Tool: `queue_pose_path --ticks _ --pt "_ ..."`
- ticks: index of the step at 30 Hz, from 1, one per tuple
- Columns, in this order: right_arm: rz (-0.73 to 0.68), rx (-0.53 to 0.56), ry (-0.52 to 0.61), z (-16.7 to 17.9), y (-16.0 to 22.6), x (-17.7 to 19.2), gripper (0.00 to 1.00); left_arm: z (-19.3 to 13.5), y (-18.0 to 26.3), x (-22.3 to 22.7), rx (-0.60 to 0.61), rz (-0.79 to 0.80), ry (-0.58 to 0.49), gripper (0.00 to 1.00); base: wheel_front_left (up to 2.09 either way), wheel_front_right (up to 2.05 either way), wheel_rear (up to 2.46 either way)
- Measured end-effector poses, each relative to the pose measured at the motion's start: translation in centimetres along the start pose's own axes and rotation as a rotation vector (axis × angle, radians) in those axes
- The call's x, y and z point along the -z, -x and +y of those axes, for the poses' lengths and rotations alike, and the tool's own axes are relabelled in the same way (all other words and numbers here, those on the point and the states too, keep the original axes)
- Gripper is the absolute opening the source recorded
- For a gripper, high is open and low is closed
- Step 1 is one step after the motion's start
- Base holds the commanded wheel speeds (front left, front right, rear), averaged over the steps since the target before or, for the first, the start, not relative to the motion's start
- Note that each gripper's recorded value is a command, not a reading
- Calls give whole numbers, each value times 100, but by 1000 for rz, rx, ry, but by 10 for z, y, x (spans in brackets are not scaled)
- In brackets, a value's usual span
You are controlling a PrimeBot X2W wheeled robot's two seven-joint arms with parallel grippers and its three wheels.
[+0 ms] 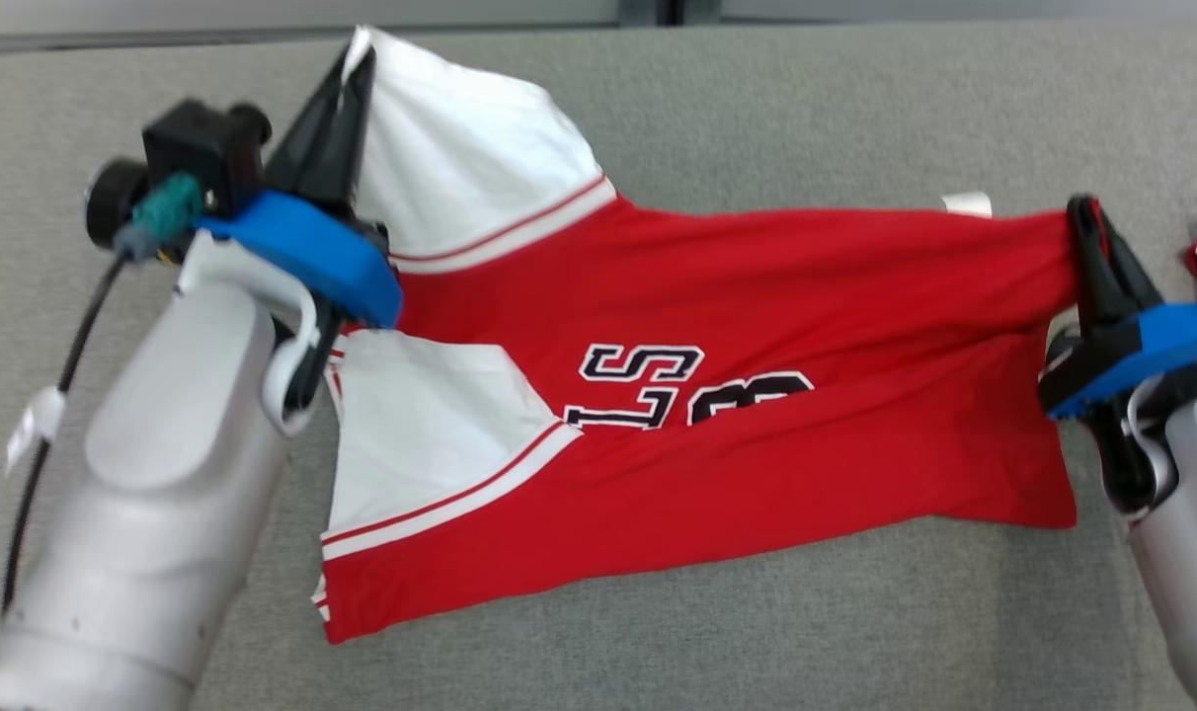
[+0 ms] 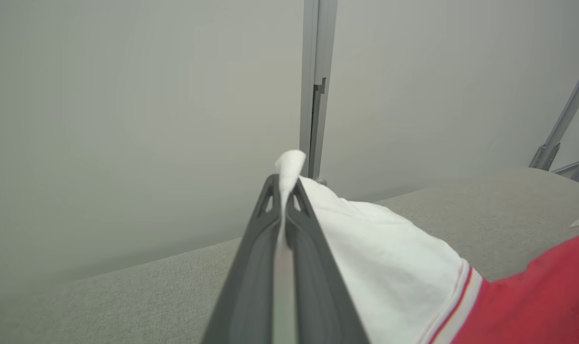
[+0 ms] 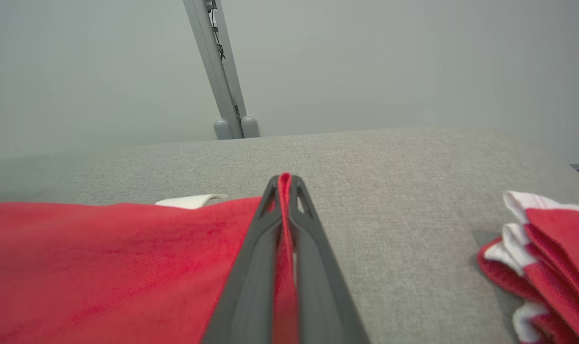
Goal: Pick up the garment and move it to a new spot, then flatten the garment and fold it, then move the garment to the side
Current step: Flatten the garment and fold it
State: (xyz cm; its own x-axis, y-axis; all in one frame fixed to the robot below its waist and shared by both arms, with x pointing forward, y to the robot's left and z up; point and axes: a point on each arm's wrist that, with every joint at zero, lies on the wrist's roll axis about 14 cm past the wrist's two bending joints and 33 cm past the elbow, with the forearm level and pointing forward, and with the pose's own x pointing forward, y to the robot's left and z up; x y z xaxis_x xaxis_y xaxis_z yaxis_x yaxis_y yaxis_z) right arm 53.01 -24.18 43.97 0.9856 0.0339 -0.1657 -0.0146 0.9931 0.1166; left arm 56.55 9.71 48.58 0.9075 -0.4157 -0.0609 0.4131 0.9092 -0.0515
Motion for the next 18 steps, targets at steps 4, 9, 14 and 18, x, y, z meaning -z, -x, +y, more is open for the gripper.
queue_pose_path --ticks 4,9,14,18 --pt "-2 13 -13 1 18 3 0 -13 31 -8 2 -50 20 0 0 0 0" --pt "36 38 -34 1 43 21 0 -34 72 5 -13 -57 85 0 0 0 0" --pt "70 53 -50 2 58 37 0 -52 107 27 -46 -25 160 0 0 0 0" --pt "82 47 -57 8 66 43 0 -61 132 47 -81 15 215 0 0 0 0"
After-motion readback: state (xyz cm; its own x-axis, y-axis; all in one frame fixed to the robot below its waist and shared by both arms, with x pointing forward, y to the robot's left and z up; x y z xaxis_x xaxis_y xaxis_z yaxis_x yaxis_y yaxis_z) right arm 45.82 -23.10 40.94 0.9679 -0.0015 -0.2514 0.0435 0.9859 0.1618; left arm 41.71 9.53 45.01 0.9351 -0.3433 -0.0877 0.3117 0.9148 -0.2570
